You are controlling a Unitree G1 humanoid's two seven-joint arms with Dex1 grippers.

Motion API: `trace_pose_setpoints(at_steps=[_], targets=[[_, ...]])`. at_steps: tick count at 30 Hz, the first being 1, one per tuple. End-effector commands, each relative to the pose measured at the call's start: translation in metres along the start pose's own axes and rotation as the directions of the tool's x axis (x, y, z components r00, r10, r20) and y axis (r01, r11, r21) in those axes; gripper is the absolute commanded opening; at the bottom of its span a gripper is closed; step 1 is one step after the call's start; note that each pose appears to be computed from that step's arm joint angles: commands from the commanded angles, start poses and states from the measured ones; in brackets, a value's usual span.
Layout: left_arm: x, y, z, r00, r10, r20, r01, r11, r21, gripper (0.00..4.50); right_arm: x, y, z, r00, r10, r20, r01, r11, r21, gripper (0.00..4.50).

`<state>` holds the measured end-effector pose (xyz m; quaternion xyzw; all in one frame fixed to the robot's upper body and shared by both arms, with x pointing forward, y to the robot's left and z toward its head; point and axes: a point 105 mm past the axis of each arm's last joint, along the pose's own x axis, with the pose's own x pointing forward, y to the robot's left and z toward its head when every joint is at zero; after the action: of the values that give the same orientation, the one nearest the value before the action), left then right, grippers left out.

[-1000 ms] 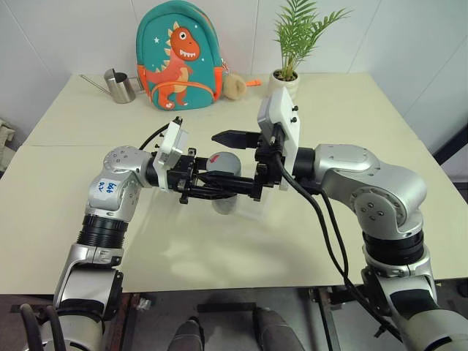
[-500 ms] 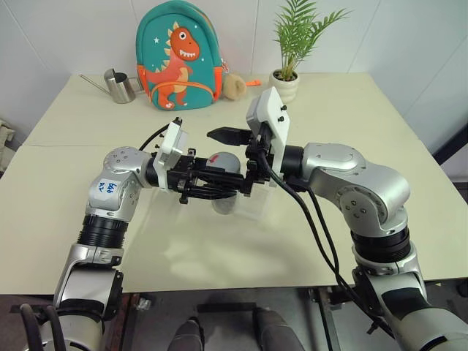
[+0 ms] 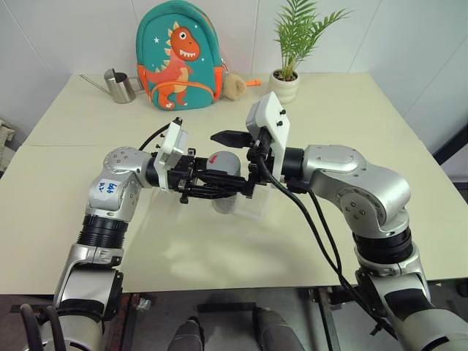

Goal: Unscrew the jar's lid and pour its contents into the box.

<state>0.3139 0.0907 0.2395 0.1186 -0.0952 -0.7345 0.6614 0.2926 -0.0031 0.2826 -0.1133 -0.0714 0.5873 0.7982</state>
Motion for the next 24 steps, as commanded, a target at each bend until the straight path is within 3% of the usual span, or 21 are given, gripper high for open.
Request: trace_pose_setpoints(at_steps=[1, 24], targets=[[0.003, -0.005, 0.010, 1.000, -0.025, 0.006, 0.025, 0.998, 0.055, 2.04, -0.011, -0.004, 0.011, 0.999, -0.029, 0.026, 0.030, 0.999, -0.039, 4.48], [0.003, -0.003, 0.010, 1.000, -0.026, 0.002, 0.026, 0.998, 0.052, 2.04, -0.028, -0.005, 0.011, 0.999, -0.035, -0.007, 0.035, 0.998, -0.056, 4.48]])
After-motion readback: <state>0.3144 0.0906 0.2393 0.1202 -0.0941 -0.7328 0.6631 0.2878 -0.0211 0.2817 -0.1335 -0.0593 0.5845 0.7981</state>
